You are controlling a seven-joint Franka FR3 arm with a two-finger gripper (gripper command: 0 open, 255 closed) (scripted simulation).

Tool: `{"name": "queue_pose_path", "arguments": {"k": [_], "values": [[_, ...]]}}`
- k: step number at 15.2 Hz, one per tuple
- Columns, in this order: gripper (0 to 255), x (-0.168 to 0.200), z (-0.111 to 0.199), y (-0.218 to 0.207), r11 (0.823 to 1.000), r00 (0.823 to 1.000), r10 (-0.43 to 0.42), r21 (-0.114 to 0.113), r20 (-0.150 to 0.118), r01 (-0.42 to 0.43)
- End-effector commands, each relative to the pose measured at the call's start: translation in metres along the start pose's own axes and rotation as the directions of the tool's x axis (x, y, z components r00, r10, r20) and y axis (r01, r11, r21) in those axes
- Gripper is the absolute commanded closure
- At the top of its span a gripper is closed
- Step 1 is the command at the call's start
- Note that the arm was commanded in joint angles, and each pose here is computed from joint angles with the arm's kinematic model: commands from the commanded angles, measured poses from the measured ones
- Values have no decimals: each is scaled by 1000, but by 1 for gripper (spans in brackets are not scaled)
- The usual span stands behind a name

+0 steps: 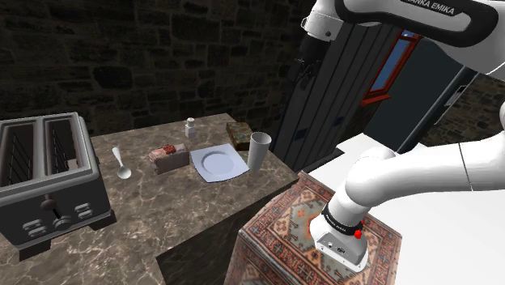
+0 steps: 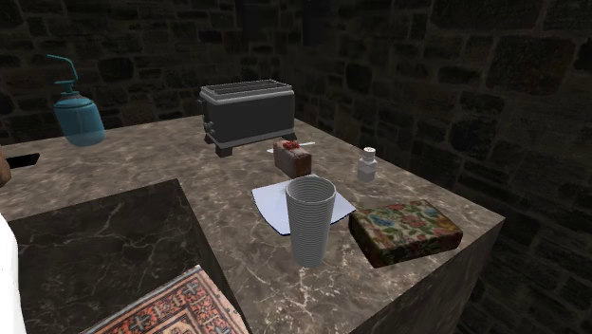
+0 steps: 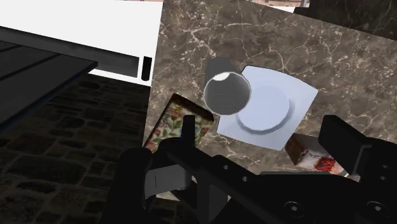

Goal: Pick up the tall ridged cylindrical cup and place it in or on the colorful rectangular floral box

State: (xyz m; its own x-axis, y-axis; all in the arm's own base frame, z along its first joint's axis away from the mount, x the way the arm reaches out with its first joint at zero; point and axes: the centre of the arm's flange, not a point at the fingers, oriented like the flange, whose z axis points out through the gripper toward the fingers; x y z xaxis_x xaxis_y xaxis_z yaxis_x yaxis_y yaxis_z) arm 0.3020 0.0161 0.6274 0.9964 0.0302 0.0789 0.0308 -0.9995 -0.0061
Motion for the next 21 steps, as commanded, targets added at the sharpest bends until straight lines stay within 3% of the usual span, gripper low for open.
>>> {"name": "queue_pose_path", "arguments": {"k": [1, 18, 21], "values": [[0, 0, 0, 0, 1000, 1000, 0, 0, 0, 0], [0, 60, 218, 44, 993, 993, 88, 78, 83, -94], [0, 60, 230, 43, 992, 993, 88, 78, 83, -95]]}}
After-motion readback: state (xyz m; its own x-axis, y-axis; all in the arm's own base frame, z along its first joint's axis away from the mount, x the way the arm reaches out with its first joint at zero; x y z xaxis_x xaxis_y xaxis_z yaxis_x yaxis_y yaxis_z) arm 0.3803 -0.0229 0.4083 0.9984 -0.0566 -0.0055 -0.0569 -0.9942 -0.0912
